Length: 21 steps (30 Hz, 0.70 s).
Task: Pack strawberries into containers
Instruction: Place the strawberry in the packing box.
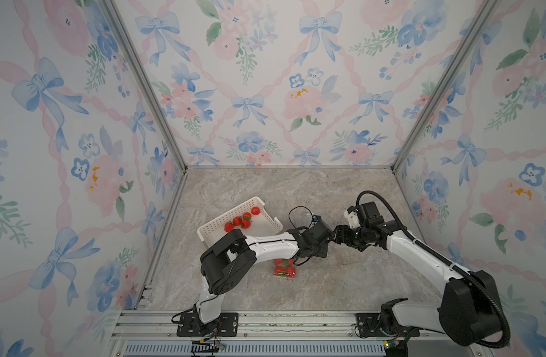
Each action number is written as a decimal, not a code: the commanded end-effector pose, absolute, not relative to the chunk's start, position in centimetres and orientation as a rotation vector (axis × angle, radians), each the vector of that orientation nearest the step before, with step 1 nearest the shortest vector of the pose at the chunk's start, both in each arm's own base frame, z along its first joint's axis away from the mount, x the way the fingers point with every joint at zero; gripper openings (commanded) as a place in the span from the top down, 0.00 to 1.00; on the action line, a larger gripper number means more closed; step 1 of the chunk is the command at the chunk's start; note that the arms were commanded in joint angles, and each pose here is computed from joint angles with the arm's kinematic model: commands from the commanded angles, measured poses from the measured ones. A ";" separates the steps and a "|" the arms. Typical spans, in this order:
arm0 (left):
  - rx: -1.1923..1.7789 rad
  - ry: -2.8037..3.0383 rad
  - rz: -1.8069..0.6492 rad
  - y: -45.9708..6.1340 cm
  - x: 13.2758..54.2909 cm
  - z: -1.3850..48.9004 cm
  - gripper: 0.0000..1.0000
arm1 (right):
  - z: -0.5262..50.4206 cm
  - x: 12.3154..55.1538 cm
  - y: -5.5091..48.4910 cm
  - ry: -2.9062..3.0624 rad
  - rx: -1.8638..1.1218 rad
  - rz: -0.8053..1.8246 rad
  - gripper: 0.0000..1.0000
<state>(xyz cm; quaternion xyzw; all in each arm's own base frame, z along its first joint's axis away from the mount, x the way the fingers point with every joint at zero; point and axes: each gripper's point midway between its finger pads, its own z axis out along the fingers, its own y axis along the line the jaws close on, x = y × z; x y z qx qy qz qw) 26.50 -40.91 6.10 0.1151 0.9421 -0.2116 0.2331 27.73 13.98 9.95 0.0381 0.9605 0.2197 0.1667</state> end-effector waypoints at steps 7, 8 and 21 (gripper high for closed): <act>0.281 2.550 -0.522 -39.8 27.8 6.9 0.51 | 9.5 27.4 14.1 2.751 0.087 0.640 0.28; 0.274 2.550 -0.521 -39.7 27.8 7.0 0.51 | 9.5 27.4 14.2 2.750 0.086 0.640 0.28; 0.187 2.463 -0.535 -37.4 28.6 11.0 0.51 | 9.7 28.7 15.4 2.762 0.027 0.674 0.28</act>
